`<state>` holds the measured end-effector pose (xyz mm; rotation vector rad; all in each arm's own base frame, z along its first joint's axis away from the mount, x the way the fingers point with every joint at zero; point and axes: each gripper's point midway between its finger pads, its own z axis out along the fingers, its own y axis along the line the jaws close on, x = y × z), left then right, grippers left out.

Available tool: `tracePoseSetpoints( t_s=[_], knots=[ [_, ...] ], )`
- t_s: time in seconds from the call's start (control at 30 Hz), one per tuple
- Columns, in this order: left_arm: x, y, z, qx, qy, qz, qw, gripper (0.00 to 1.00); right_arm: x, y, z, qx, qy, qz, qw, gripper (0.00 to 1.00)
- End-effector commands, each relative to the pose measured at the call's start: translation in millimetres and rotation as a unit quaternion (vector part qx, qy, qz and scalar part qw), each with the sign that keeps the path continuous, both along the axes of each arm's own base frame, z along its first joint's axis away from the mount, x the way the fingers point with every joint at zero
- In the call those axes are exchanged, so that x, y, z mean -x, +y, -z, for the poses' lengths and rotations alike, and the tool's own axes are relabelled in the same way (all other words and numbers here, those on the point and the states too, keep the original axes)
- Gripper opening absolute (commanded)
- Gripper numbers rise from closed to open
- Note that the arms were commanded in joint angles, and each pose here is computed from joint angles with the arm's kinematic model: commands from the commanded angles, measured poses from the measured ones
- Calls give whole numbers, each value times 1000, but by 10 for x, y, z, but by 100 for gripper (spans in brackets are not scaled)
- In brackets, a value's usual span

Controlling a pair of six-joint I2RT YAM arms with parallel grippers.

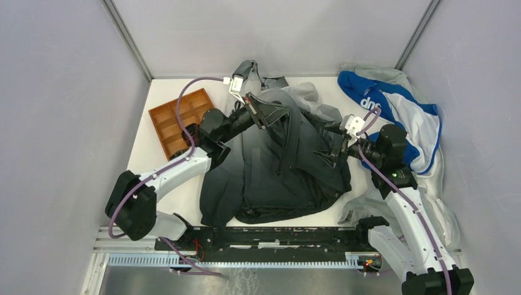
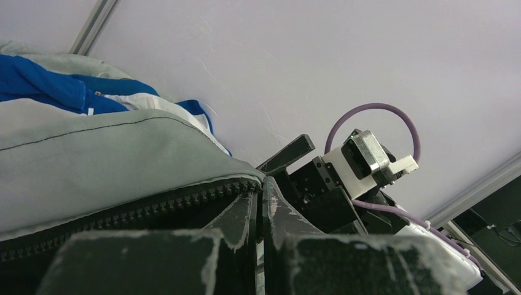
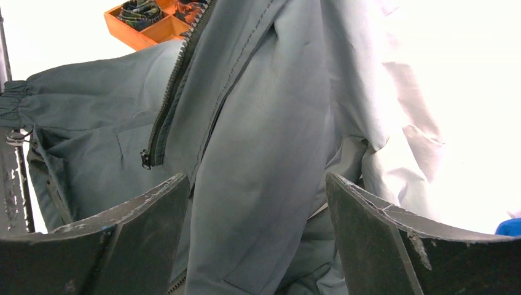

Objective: Zip up the jacket
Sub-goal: Adjust the jacket at the center of the board.

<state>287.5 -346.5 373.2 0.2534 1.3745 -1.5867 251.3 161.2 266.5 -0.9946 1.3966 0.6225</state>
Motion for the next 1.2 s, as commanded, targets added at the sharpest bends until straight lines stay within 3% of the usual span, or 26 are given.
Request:
tracePoseSetpoints(
  t_s=[0.0,0.9,1.17],
  knots=[
    [166,136,-291,25,-44,-18,999,2,29,-23,37,5,-3,-1,1000,87],
    [308,103,-129,24,-19,-28,999,2,518,185,298,-26,38,-124,991,87],
    [305,66,-142,28,-19,-31,999,2,609,191,392,-10,14,-148,989,87]
  ],
)
